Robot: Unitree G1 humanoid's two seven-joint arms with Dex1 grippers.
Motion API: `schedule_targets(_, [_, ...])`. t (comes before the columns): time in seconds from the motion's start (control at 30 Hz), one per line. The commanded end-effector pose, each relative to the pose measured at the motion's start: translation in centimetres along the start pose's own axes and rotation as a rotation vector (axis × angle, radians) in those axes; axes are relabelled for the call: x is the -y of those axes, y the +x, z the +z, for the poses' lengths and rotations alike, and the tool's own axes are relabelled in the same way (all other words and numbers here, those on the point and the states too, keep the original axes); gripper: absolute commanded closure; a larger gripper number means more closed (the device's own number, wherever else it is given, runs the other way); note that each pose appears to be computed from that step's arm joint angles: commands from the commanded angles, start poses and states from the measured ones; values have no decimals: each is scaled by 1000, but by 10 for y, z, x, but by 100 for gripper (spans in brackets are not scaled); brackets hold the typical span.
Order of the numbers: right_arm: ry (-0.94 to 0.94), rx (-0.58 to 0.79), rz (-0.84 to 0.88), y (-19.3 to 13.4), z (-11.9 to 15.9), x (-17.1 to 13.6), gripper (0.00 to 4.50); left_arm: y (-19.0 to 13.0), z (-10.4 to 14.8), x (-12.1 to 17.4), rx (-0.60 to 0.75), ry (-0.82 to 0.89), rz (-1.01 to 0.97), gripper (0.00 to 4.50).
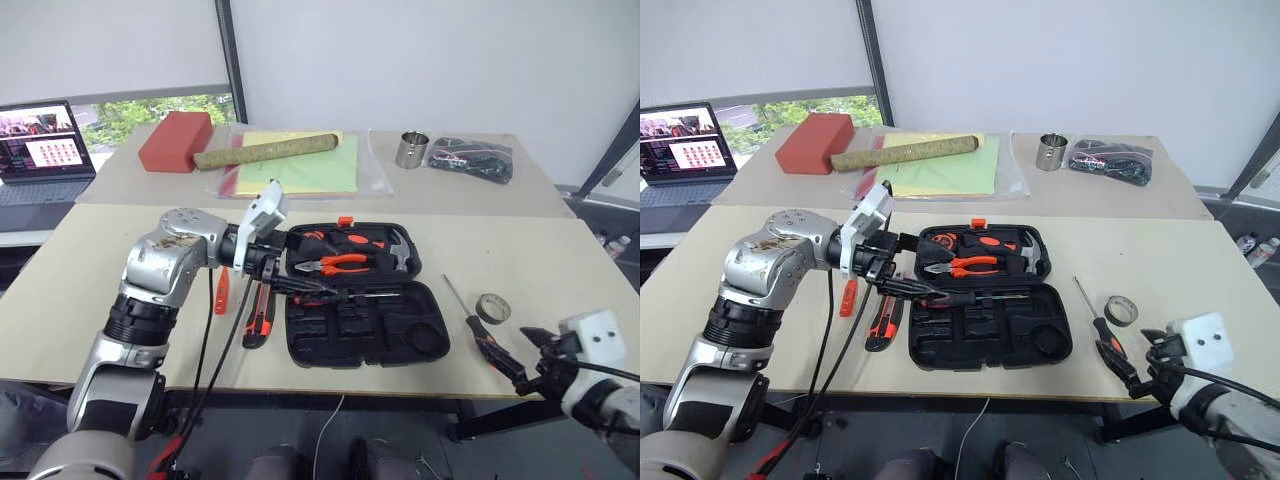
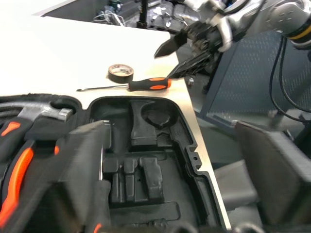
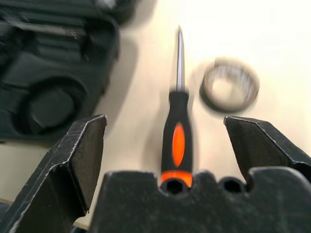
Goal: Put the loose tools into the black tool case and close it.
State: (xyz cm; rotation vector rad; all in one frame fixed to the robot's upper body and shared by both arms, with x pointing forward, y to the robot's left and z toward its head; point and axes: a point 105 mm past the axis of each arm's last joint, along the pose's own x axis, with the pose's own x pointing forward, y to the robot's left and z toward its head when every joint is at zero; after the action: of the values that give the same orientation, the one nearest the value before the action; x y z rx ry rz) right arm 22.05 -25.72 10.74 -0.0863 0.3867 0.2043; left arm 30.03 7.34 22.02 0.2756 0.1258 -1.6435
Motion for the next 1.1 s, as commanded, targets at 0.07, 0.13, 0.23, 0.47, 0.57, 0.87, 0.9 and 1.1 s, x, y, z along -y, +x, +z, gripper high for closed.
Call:
schedule_targets(0.07, [19, 8, 9, 8, -1, -7, 0, -1, 7, 10, -6, 39, -48, 7])
schedule_targets(0.13, [20, -4, 9, 14, -5, -9, 0, -2, 8, 14, -12, 39, -72, 7])
schedule_targets(0.23, [35, 3, -8, 21, -7, -7, 87, -4, 8, 16, -18, 38, -85, 0])
schedule_targets(0.47, [4, 49, -41, 16, -4, 0, 302, -10, 4, 19, -45, 38, -83, 0])
schedule_targets(0.57, [-14, 108, -14, 8, 14, -1, 354, -14, 0, 22, -71, 32, -87, 0])
schedule_targets(0.87, [-355, 191, 529, 2, 90, -54, 354, -39, -19, 35, -172, 9, -96, 0])
schedule_targets(0.9, [-410, 173, 584, 8, 93, -58, 354, -42, -20, 34, -175, 8, -85, 0])
schedule_targets(1.1, [-745, 102, 841, 39, 95, -74, 354, -47, -22, 30, -176, 26, -13, 0])
